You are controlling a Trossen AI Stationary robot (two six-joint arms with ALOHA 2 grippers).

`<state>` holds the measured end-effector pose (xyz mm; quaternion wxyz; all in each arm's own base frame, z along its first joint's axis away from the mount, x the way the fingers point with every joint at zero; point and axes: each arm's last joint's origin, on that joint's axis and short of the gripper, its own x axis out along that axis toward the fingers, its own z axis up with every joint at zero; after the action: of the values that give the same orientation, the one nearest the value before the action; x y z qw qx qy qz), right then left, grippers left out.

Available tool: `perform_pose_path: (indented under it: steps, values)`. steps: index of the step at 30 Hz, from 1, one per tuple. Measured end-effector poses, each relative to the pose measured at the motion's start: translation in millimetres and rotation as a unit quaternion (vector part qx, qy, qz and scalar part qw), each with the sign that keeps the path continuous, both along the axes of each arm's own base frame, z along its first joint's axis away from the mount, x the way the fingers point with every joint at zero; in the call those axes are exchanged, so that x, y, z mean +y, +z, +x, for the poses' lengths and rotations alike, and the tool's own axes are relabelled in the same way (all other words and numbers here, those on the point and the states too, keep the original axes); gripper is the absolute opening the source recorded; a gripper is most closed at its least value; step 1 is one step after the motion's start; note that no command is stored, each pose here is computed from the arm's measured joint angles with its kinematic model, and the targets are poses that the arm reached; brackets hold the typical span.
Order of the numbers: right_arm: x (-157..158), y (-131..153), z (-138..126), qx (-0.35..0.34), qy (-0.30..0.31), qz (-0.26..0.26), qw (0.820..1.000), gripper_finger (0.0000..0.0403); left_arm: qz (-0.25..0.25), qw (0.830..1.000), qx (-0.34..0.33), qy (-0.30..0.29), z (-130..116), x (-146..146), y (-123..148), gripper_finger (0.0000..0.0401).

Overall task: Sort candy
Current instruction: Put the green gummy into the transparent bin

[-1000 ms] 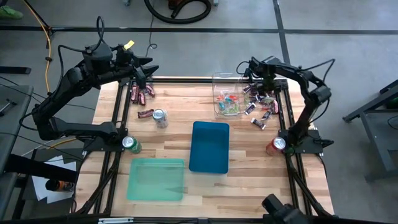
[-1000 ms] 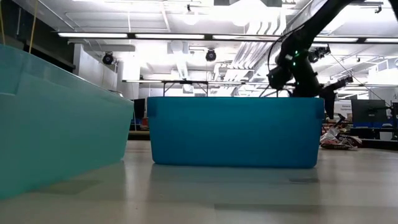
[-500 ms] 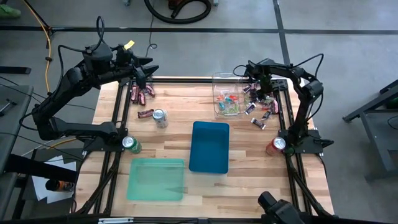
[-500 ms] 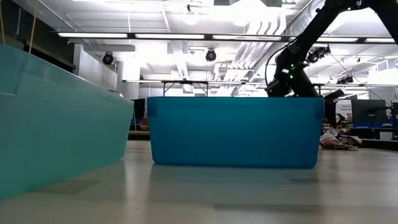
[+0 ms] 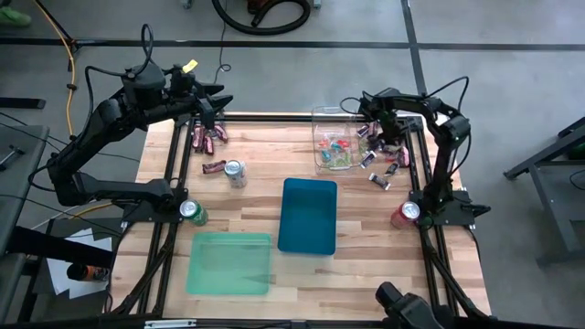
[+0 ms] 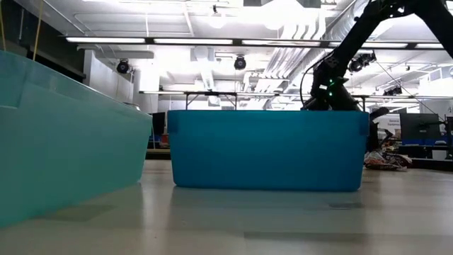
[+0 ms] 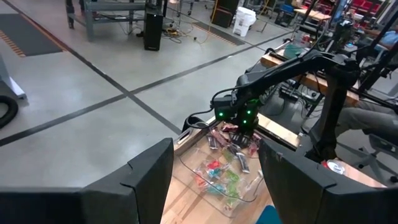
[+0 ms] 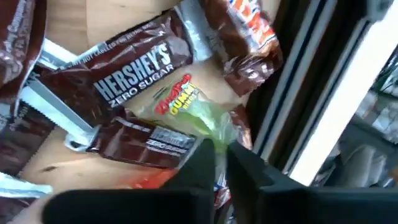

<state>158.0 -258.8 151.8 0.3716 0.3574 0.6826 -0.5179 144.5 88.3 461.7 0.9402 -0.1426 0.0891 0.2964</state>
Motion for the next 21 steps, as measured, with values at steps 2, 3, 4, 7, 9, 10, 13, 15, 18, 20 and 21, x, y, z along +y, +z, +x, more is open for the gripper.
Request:
perform_pose_path:
  steps: [2, 3, 4, 7, 9, 10, 13, 15, 18, 20, 21]
  values:
    - [3.2, 10.5, 4.0, -0.009, 0.03, -0.018, 0.999, 0.0009, 0.0, 1.0, 0.0, 0.0, 0.0, 0.0, 0.0, 0.0225]
    - [5.0, 17.3, 6.5, -0.018, 0.046, -0.032, 0.998, 0.0013, 0.0, 1.0, 0.0, 0.0, -0.1, -0.1, 0.0, 0.0225]
    - [7.8, 25.8, 8.5, -0.029, 0.059, -0.046, 0.997, 0.0014, 0.001, 1.0, 0.0, 0.0, -0.4, -0.2, 0.1, 0.0225]
    - [20.3, 60.6, 13.2, -0.074, 0.089, -0.113, 0.987, 0.0004, 0.01, 1.0, 0.005, 0.0, -0.9, -0.4, 0.4, 0.0225]
    - [32.1, 86.7, 14.7, -0.115, 0.101, -0.164, 0.975, 0.0004, 0.014, 1.0, 0.008, 0.007, -1.2, 0.0, 0.4, 0.0225]
    - [38.0, 99.6, 15.5, -0.142, 0.106, -0.191, 0.965, 0.0005, 0.014, 1.0, 0.008, 0.011, -1.2, 0.3, 0.3, 0.0225]
    - [57.2, 137.1, 16.7, -0.247, 0.121, -0.257, 0.926, 0.0002, 0.015, 1.0, 0.009, 0.014, -1.3, 0.5, 0.3, 0.0225]
    - [68.2, 158.3, 19.2, -0.321, 0.136, -0.293, 0.89, 0.0002, 0.015, 1.0, 0.009, 0.014, -1.2, 0.5, 0.3, 0.0225]
    - [82.6, 182.4, 24.5, -0.406, 0.147, -0.335, 0.838, 0.0002, 0.017, 1.0, 0.01, 0.014, -1.2, 0.5, 0.3, 0.0225]
    - [89.7, 191.5, 29.5, -0.436, 0.158, -0.353, 0.813, 0.0001, 0.022, 1.0, 0.014, 0.012, -1.1, 0.6, 0.2, 0.0225]
    - [92.6, 193.9, 32.4, -0.446, 0.164, -0.357, 0.805, 0.0001, 0.025, 0.999, 0.016, 0.011, -1.1, 0.6, 0.2, 0.0225]
